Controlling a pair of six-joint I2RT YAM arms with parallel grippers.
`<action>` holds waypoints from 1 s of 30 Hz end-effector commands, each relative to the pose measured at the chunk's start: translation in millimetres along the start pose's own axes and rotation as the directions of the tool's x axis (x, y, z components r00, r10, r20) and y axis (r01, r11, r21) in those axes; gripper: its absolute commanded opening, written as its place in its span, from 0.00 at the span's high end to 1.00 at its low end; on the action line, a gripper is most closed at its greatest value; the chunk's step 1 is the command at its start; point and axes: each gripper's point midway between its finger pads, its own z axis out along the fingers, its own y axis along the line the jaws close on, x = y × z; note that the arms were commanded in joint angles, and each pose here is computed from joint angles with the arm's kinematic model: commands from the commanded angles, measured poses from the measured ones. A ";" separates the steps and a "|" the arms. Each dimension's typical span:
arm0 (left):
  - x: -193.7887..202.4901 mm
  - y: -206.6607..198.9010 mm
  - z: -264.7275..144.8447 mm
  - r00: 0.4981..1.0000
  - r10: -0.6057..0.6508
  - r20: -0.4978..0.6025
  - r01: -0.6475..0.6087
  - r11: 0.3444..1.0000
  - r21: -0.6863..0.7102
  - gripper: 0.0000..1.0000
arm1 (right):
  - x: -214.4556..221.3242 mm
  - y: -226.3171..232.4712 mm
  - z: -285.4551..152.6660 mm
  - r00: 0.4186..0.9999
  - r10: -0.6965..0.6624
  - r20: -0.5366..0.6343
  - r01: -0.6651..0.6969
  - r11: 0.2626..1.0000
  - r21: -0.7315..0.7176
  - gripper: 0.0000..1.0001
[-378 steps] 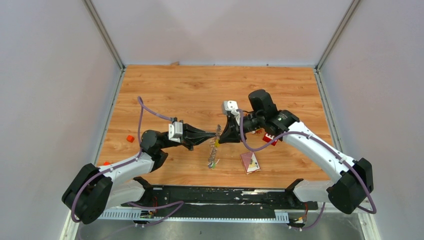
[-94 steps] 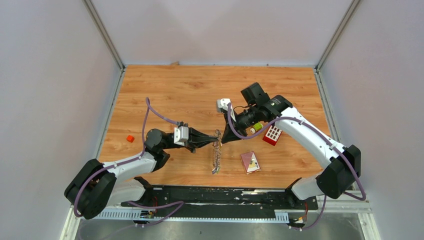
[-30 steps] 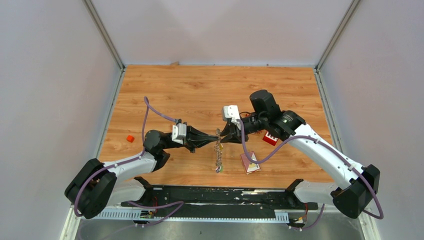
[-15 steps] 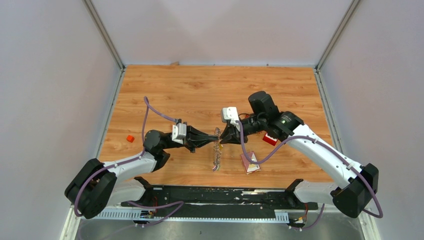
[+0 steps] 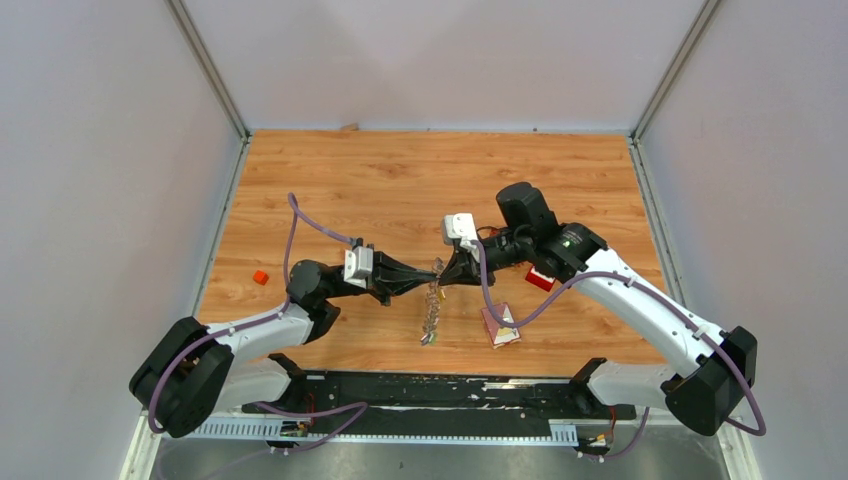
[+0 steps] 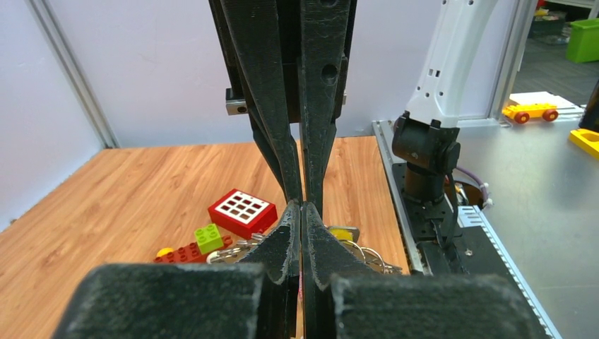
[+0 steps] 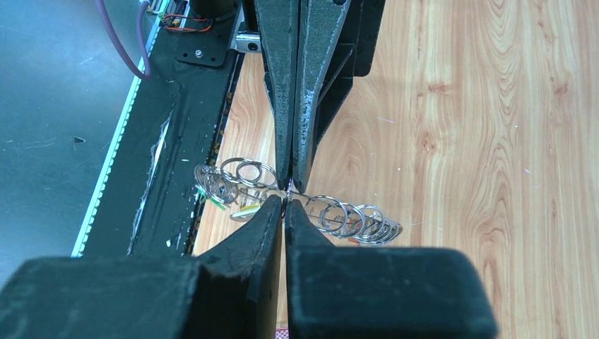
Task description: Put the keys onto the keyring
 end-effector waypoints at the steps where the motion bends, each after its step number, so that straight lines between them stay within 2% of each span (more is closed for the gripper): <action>1: -16.4 3.4 4.1 0.997 0.063 0.050 -0.063 0.998 -0.008 1.00 | -17.9 1.3 -0.5 0.998 -0.037 0.045 0.038 0.999 -0.013 1.00; 8: -13.8 3.8 4.8 0.994 0.112 0.018 -0.112 0.994 0.011 1.00 | -22.5 -10.6 -13.8 0.997 -0.063 -0.038 0.065 0.995 0.079 1.00; 9: -11.2 4.2 5.1 0.992 0.124 -0.004 -0.124 0.992 0.019 0.96 | -21.5 -12.5 -15.8 0.996 -0.062 -0.066 0.068 0.993 0.096 1.00; 14: 8.1 5.3 4.0 0.966 0.189 -0.176 -0.171 0.979 0.112 0.57 | -12.2 -11.7 -22.6 0.969 -0.041 -0.242 0.068 0.993 0.101 1.00; 15: 15.6 7.9 2.1 0.952 0.196 -0.233 -0.171 0.977 0.127 0.45 | -10.5 -11.3 -23.0 0.961 -0.037 -0.273 0.066 0.993 0.098 1.00; 16: 21.1 10.6 -0.6 0.936 0.211 -0.281 -0.179 0.974 0.137 0.37 | -10.1 -12.0 -23.5 0.953 -0.036 -0.301 0.070 0.993 0.100 1.00; 17: 23.5 14.6 -1.8 0.923 0.222 -0.315 -0.187 0.973 0.138 0.34 | -8.7 -11.3 -23.6 0.943 -0.034 -0.330 0.069 0.993 0.097 1.00; 19: 23.0 22.3 -3.0 0.907 0.240 -0.347 -0.212 0.970 0.117 0.32 | -5.3 -11.2 -21.9 0.923 -0.030 -0.384 0.070 0.993 0.091 1.00; 22: 20.9 22.9 -2.9 0.908 0.249 -0.337 -0.225 0.968 0.109 0.31 | -3.9 -9.6 -19.7 0.901 -0.034 -0.433 0.078 0.993 0.085 1.00; 30: 25.7 11.1 -6.7 0.931 0.227 -0.287 -0.204 0.973 0.109 0.34 | -16.4 -14.7 -25.1 0.895 -0.046 -0.444 0.105 0.988 0.111 1.00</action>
